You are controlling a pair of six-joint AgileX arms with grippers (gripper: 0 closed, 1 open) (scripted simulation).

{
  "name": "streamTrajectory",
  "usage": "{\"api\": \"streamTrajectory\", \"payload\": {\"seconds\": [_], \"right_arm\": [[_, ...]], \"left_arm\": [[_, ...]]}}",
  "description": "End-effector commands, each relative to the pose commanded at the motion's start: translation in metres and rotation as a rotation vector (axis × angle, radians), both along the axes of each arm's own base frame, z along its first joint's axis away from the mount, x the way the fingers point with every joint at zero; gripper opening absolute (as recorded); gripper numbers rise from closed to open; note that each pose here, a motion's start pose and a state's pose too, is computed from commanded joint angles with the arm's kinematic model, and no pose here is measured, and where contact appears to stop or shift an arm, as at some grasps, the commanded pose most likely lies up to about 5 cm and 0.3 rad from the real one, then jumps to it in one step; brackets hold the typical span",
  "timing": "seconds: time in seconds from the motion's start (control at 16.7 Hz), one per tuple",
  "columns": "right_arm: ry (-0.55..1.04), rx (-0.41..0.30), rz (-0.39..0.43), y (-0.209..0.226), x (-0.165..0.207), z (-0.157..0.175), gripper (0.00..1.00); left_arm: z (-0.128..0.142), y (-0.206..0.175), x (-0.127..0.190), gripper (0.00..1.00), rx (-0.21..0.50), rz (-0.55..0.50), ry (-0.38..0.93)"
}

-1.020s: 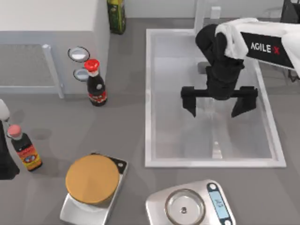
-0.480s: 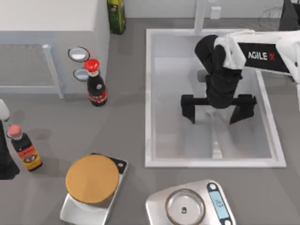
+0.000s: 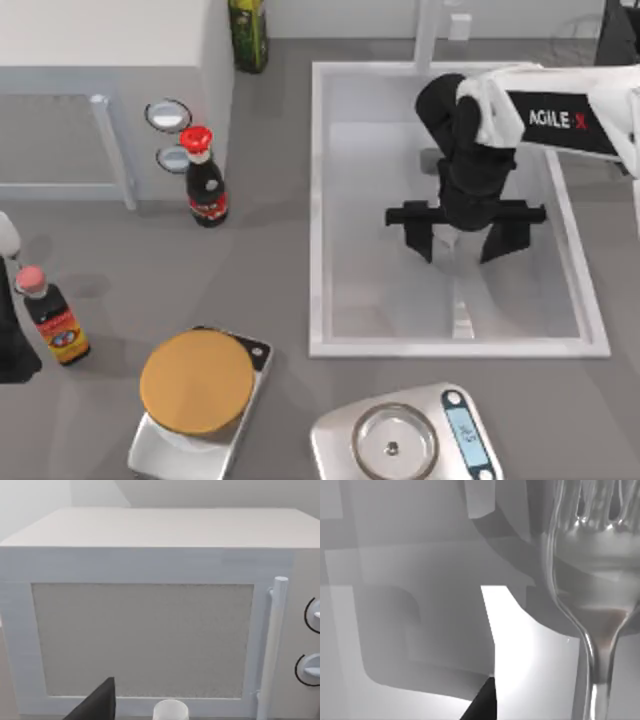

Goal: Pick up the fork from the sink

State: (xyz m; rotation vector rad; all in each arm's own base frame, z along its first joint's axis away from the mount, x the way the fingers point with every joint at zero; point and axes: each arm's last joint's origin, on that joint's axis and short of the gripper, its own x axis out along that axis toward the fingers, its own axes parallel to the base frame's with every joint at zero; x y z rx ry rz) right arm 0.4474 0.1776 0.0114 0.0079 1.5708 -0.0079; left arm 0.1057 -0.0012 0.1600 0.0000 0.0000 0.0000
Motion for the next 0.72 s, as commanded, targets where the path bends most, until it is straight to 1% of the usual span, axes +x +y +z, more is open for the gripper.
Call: {"api": "streamTrajectory", "payload": {"seconds": [0.24, 0.3, 0.72], "right_arm": [[0.0, 0.0, 0.0, 0.0, 0.0, 0.0, 0.02], [0.0, 0.0, 0.0, 0.0, 0.0, 0.0, 0.0], [0.0, 0.0, 0.0, 0.0, 0.0, 0.0, 0.0]], "left_arm": [[0.0, 0.0, 0.0, 1.0, 0.0, 0.0, 0.0], [0.0, 0.0, 0.0, 1.0, 0.0, 0.0, 0.0], [0.0, 0.0, 0.0, 1.0, 0.0, 0.0, 0.0]]}}
